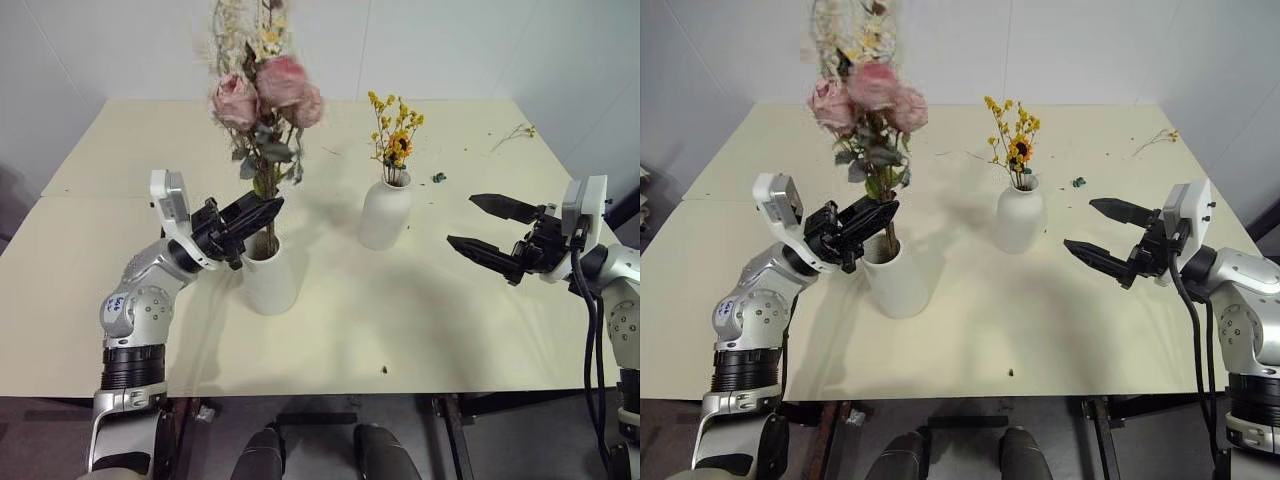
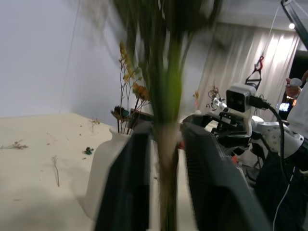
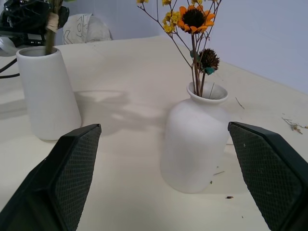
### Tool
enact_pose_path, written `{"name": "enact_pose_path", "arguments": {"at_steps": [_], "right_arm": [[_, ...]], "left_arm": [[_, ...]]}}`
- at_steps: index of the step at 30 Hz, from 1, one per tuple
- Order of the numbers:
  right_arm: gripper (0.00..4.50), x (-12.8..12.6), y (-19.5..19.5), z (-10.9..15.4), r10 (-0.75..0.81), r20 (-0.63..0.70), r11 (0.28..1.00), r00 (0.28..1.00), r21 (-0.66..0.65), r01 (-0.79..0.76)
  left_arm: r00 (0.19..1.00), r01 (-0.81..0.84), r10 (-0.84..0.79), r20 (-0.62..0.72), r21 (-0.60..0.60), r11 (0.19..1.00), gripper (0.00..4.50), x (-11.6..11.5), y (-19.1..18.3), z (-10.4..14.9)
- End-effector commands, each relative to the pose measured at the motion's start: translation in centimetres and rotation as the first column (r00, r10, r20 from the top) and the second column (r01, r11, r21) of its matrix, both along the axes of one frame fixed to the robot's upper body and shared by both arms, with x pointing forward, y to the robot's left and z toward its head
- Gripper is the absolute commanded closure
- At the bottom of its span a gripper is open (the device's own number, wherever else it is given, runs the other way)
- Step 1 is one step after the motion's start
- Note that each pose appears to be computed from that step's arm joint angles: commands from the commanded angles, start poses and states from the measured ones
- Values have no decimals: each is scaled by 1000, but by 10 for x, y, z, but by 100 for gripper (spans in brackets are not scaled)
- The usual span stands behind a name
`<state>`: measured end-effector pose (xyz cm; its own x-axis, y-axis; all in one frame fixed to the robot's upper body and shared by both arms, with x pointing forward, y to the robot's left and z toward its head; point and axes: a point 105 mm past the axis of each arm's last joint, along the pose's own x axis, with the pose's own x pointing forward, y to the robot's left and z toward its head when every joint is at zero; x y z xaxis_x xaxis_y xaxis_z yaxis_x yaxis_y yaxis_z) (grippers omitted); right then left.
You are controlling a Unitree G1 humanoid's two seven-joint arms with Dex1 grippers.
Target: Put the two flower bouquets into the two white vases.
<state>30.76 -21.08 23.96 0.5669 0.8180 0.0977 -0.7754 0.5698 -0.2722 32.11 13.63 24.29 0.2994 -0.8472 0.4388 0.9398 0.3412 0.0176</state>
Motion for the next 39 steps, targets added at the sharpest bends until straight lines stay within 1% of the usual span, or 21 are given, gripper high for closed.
{"name": "enact_pose_path", "arguments": {"at_steps": [1,5,7,8,12,15,17,20,25,28,32,36,39], "right_arm": [[0,-3,0,18,0,79,1000,997,17,-1],[0,-1,3,16,3,83,1000,997,26,-5],[0,0,4,15,6,84,999,996,32,-8],[0,1,5,14,6,84,999,996,36,-9],[0,3,5,11,6,85,999,996,42,-9],[0,5,7,10,5,87,999,996,51,-9],[0,4,7,10,6,88,999,996,51,-11],[0,2,7,12,10,89,999,996,46,-14],[0,4,-2,13,-14,89,999,996,39,11],[0,7,-2,15,-23,95,999,995,48,18],[0,10,0,13,-20,94,999,995,51,16],[0,8,2,14,-12,96,999,995,46,7],[0,8,-1,15,-20,96,999,995,43,16]], "left_arm": [[999,7,-9,53,41,999,201,-7,6,10],[998,-23,14,64,136,990,72,-7,18,14],[997,-34,19,74,204,978,22,-9,26,15],[997,-42,25,78,226,973,4,-9,31,17],[995,-56,33,94,245,968,4,-9,37,20],[995,-51,29,92,242,969,4,-7,35,19],[997,-20,2,72,250,968,4,-8,31,15],[999,37,-46,26,287,957,4,-17,32,8],[997,-59,42,64,300,952,4,-14,55,14],[999,-36,23,46,301,953,4,-14,52,12],[999,17,-27,35,263,965,4,-3,35,8],[994,99,-105,7,280,955,4,-5,23,2],[993,116,-121,-2,282,952,4,-2,21,-1]]}}
